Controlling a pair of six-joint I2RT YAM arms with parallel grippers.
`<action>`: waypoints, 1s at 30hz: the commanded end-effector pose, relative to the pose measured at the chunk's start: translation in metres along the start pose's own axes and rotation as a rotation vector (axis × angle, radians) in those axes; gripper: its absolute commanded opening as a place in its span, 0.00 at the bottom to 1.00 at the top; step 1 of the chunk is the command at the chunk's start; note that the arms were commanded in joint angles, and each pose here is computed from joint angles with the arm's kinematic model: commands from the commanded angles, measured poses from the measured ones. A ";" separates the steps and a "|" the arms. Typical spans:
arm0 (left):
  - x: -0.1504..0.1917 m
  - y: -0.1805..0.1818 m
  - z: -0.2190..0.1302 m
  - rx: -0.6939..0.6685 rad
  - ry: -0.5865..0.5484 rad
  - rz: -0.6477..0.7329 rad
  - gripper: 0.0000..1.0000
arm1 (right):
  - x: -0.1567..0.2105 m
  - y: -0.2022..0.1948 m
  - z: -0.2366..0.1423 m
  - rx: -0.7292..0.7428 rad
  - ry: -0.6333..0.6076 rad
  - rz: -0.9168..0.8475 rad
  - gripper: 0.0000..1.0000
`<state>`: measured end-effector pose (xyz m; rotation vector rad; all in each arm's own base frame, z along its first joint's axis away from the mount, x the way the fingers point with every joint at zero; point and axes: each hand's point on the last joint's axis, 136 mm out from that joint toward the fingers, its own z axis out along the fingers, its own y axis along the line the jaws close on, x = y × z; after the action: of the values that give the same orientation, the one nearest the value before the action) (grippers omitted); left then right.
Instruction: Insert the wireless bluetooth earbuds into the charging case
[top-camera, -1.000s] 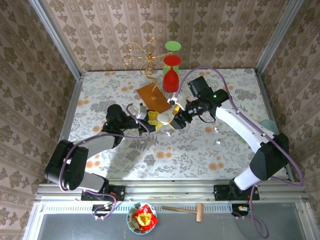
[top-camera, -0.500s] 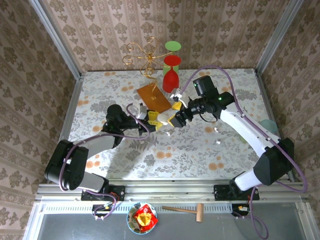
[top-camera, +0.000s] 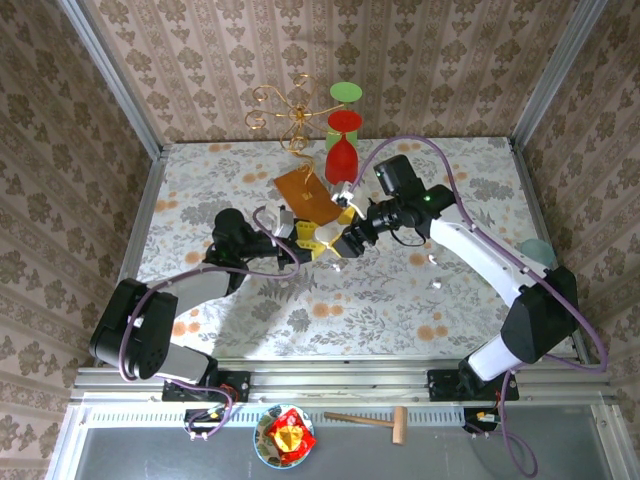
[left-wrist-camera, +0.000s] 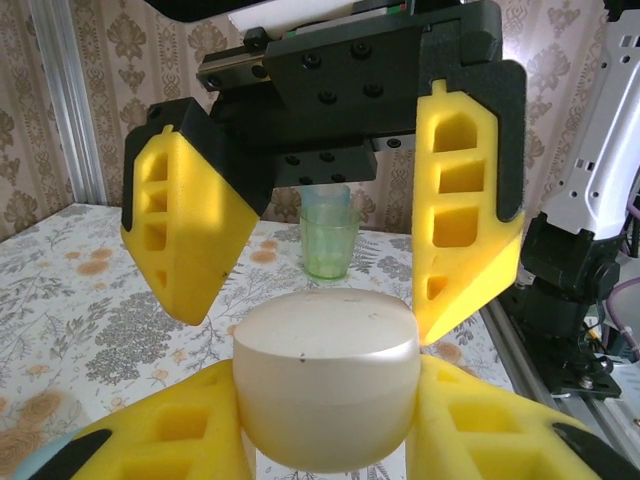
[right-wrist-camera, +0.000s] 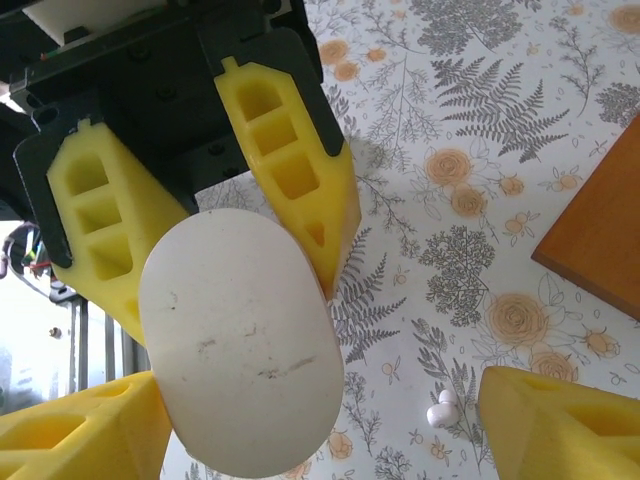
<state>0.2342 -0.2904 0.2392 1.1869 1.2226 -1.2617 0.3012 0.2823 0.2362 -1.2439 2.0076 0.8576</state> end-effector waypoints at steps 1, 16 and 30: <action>-0.013 -0.010 0.003 0.060 -0.021 0.044 0.21 | -0.009 -0.026 -0.014 0.116 -0.044 0.049 0.79; -0.012 -0.013 0.002 0.065 -0.024 0.053 0.21 | -0.014 -0.057 -0.026 0.223 -0.083 0.140 0.77; -0.013 -0.007 0.000 0.017 -0.031 0.065 0.21 | -0.019 -0.009 -0.033 0.017 -0.141 0.046 0.80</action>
<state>0.2367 -0.2905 0.2390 1.1688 1.2370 -1.2566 0.3323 0.2603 0.2534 -1.0296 2.0283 0.8380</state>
